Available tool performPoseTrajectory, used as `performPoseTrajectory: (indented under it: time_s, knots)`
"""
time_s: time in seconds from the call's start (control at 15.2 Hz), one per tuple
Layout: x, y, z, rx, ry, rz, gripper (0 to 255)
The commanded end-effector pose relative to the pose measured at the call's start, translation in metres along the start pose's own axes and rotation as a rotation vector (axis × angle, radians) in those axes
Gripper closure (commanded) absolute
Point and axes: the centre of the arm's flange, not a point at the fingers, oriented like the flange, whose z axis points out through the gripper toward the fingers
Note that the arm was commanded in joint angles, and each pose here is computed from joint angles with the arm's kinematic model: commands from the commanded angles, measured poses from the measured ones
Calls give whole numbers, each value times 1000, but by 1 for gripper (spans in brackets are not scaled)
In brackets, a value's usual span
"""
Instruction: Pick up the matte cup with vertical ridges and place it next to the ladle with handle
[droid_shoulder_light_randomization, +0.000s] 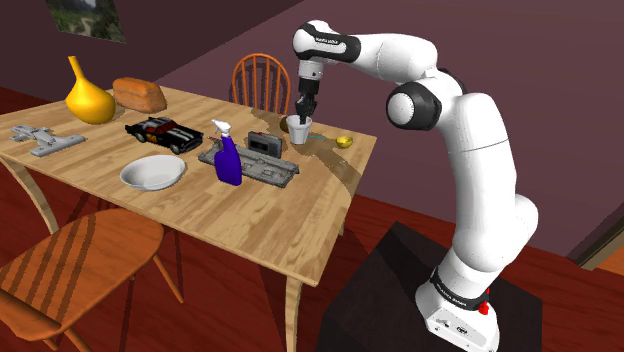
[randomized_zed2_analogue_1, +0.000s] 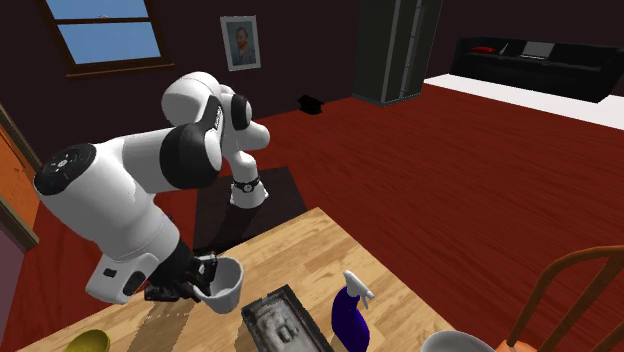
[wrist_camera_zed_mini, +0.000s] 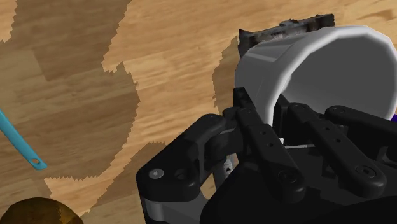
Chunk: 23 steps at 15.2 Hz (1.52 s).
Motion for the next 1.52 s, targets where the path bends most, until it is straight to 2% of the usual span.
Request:
performPoseTrajectory:
  time_s: [0.0, 1.32, 1.45]
  knots:
    - [0, 2, 10, 0, 1, 0, 255]
    - [6, 24, 113, 0, 1, 0, 255]
    - [6, 24, 113, 0, 1, 0, 255]
